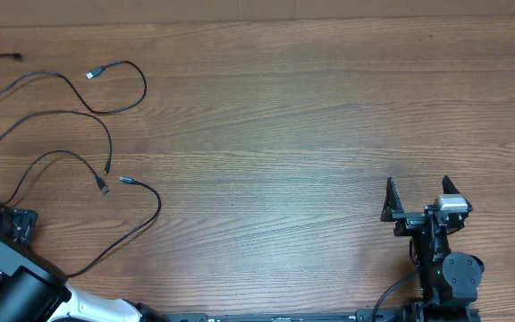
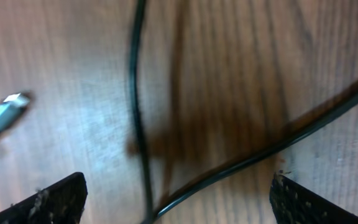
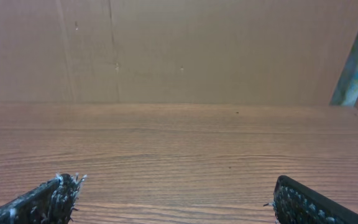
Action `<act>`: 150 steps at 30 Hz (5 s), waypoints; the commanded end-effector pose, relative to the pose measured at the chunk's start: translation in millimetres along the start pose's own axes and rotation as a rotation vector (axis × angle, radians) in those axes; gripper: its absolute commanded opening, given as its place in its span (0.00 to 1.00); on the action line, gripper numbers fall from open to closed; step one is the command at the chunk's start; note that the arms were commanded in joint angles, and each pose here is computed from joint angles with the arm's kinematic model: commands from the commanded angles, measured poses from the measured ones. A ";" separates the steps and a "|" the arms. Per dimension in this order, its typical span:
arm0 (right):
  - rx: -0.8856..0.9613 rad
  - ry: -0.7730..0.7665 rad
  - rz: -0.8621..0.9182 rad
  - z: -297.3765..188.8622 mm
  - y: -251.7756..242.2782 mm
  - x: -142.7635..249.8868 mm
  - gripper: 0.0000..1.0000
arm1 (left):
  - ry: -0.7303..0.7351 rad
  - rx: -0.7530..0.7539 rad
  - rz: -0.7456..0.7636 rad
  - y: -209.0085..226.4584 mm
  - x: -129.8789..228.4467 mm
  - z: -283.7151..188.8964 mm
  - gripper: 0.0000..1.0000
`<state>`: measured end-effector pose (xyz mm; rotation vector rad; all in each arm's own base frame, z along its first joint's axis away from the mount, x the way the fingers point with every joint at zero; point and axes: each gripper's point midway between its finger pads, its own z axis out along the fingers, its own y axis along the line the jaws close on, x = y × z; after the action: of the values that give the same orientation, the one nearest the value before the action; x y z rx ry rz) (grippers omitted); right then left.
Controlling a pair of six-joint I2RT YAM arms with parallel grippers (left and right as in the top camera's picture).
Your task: Untangle cables
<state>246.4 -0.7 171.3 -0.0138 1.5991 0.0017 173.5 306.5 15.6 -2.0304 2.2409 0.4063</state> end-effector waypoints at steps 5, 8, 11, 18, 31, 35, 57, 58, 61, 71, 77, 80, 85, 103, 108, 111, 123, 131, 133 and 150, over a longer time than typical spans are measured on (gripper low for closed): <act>-0.001 -0.005 0.003 0.1 0.1 1.6 1.00 | 0.082 0.188 0.077 -26.2 23.1 15.9 0.93; -0.001 -0.005 0.003 0.1 0.1 1.6 1.00 | 0.078 0.190 0.086 -26.4 22.8 16.5 0.84; -0.001 -0.005 0.003 0.1 0.1 1.6 1.00 | 0.075 0.191 0.085 -26.6 22.2 16.6 0.68; -0.001 -0.005 0.003 0.1 0.1 1.6 1.00 | 0.077 0.160 0.074 -22.9 22.3 23.8 0.37; -0.001 -0.005 0.003 0.1 0.1 1.6 1.00 | 0.005 0.193 -0.074 -17.3 -9.4 24.2 0.08; -0.001 -0.005 0.003 0.1 0.1 1.6 1.00 | -0.017 0.200 -0.122 -13.4 -23.3 20.8 0.04; -0.001 -0.005 0.003 0.1 0.1 1.6 1.00 | -0.095 0.353 -0.074 -35.9 -62.3 -31.3 0.94; -0.001 -0.005 0.003 0.1 0.1 1.6 1.00 | -0.095 0.427 -0.068 -46.1 -65.7 -47.9 0.96; -0.001 -0.005 0.003 0.1 0.1 1.6 1.00 | -0.063 0.582 -0.045 -66.2 -61.2 -77.1 1.00; -0.001 -0.005 0.003 0.1 0.1 1.6 1.00 | 0.157 1.332 0.288 -143.3 22.2 -235.5 0.99; -0.001 -0.005 0.003 0.1 0.1 1.6 1.00 | 0.279 1.233 0.562 -167.5 120.0 -250.5 0.99; -0.001 -0.005 0.003 0.1 0.1 1.6 1.00 | 0.353 0.966 0.697 -163.1 180.4 -224.6 0.99; -0.001 -0.005 0.003 0.1 0.1 1.6 1.00 | 0.409 0.915 0.874 -155.5 236.6 -237.8 1.00; -0.001 -0.005 0.003 0.1 0.1 1.6 1.00 | 0.253 1.012 1.106 -21.7 290.2 -283.2 1.00; -0.001 -0.005 0.003 0.1 0.1 1.6 1.00 | 0.301 0.978 1.125 16.6 312.4 -264.1 1.00; -0.001 -0.005 0.003 0.1 0.1 1.6 1.00 | 0.298 0.940 1.136 30.9 318.5 -248.7 1.00; -0.001 -0.005 0.003 0.1 0.1 1.6 1.00 | 0.373 0.857 1.058 45.3 323.8 -236.9 1.00; -0.001 -0.005 0.003 0.1 0.1 1.6 1.00 | 0.195 1.107 1.134 -1.7 314.2 -265.7 0.99; -0.001 -0.005 0.003 0.1 0.1 1.6 1.00 | 0.152 1.164 1.209 -10.2 319.8 -270.9 1.00; -0.001 -0.005 0.003 0.1 0.1 1.6 1.00 | -0.416 1.627 1.404 -25.1 346.6 -306.4 1.00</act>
<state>246.4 -0.7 171.2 -0.0138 1.5994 0.0017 199.5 -113.4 213.6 0.4097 1.9905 -0.7444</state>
